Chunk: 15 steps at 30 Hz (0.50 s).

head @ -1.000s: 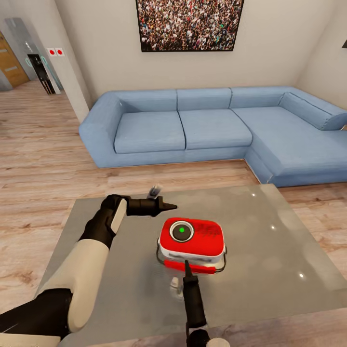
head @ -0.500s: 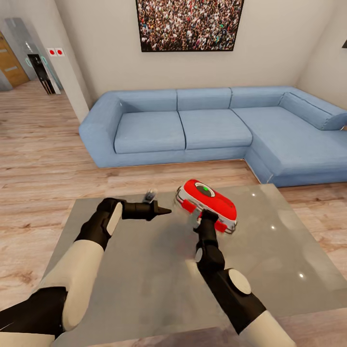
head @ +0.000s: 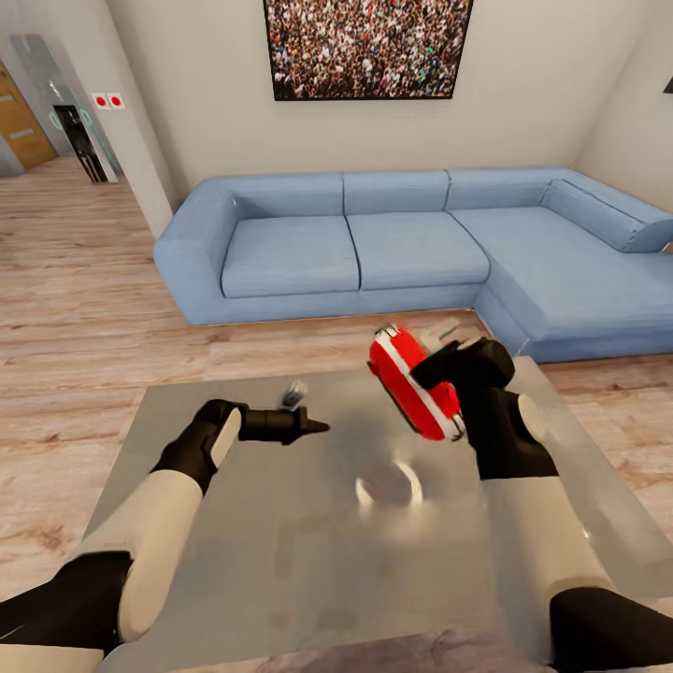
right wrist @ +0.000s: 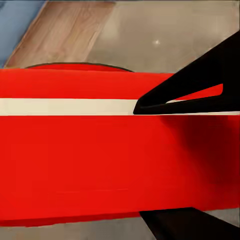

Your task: Turn on the radio receiver that's on the table in the living room.

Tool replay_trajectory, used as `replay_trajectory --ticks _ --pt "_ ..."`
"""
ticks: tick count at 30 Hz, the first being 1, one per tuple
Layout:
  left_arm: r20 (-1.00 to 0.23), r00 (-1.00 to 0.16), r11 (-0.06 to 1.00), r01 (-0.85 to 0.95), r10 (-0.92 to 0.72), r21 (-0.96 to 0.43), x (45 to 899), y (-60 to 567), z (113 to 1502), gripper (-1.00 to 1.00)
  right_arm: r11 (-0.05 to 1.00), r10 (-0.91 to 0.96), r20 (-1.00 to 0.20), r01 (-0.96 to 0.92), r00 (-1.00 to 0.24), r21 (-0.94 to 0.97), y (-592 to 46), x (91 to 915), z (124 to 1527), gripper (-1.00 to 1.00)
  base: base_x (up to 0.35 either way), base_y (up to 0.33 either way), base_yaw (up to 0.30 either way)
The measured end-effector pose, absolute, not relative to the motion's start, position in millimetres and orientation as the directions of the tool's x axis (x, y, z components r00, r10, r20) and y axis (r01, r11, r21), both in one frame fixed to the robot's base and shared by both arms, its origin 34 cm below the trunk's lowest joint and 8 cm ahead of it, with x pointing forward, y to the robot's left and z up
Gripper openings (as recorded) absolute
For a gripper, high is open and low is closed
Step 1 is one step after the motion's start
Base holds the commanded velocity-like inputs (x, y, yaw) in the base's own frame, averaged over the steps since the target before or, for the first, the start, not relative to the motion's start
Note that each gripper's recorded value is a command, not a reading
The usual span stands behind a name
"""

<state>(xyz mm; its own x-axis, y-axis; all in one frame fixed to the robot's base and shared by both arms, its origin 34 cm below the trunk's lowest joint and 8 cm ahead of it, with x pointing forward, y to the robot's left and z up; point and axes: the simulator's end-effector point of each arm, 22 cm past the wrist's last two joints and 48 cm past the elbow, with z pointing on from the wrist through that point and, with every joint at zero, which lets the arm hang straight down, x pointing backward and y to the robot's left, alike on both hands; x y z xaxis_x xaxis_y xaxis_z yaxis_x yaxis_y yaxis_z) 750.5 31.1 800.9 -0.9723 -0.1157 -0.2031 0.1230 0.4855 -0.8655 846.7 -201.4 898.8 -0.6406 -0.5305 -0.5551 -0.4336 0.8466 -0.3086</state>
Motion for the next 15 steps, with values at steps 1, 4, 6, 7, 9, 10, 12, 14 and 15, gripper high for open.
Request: replay_trajectory --ticks 1,4,6,7,9,10,12,14,15 --pt "-0.206 -0.972 0.499 0.122 -0.117 -0.858 749 32 794 -1.00 0.874 -0.480 -0.550 -0.429 -0.683 -0.228 -197 840 897 -1.00 0.000 0.000 0.000" --pt "-0.208 -0.971 0.524 0.116 -0.119 -0.844 745 32 777 -1.00 0.900 -0.415 -0.532 -0.420 -0.738 -0.119 -190 830 896 -1.00 0.000 0.000 0.000" --pt "-0.211 -0.970 0.531 0.116 -0.120 -0.839 743 32 770 -1.00 0.896 -0.411 -0.539 -0.434 -0.735 -0.091 -184 829 899 -1.00 0.000 0.000 0.000" --pt "-0.212 -0.970 0.534 0.116 -0.121 -0.837 742 31 767 -1.00 0.894 -0.409 -0.541 -0.440 -0.734 -0.079 -181 828 900 -1.00 0.000 0.000 0.000" --pt "-0.212 -0.970 0.537 0.115 -0.122 -0.836 741 31 764 -1.00 0.892 -0.408 -0.544 -0.447 -0.733 -0.067 -177 828 900 -1.00 0.000 0.000 0.000" --pt "-0.211 -0.970 0.538 0.114 -0.123 -0.835 740 31 763 -1.00 0.891 -0.407 -0.545 -0.450 -0.733 -0.060 -175 827 901 -1.00 0.000 0.000 0.000" --pt "-0.210 -0.970 0.539 0.113 -0.123 -0.835 740 31 762 -1.00 0.889 -0.408 -0.546 -0.455 -0.732 -0.054 -172 827 901 -1.00 0.000 0.000 0.000" --pt "-0.210 -0.970 0.539 0.112 -0.124 -0.835 740 31 761 -1.00 0.887 -0.407 -0.546 -0.460 -0.732 -0.046 -169 826 900 -1.00 0.000 0.000 0.000" --pt "-0.210 -0.970 0.539 0.111 -0.124 -0.835 740 31 761 -1.00 0.886 -0.408 -0.543 -0.462 -0.734 -0.042 -167 825 899 -1.00 0.000 0.000 0.000"
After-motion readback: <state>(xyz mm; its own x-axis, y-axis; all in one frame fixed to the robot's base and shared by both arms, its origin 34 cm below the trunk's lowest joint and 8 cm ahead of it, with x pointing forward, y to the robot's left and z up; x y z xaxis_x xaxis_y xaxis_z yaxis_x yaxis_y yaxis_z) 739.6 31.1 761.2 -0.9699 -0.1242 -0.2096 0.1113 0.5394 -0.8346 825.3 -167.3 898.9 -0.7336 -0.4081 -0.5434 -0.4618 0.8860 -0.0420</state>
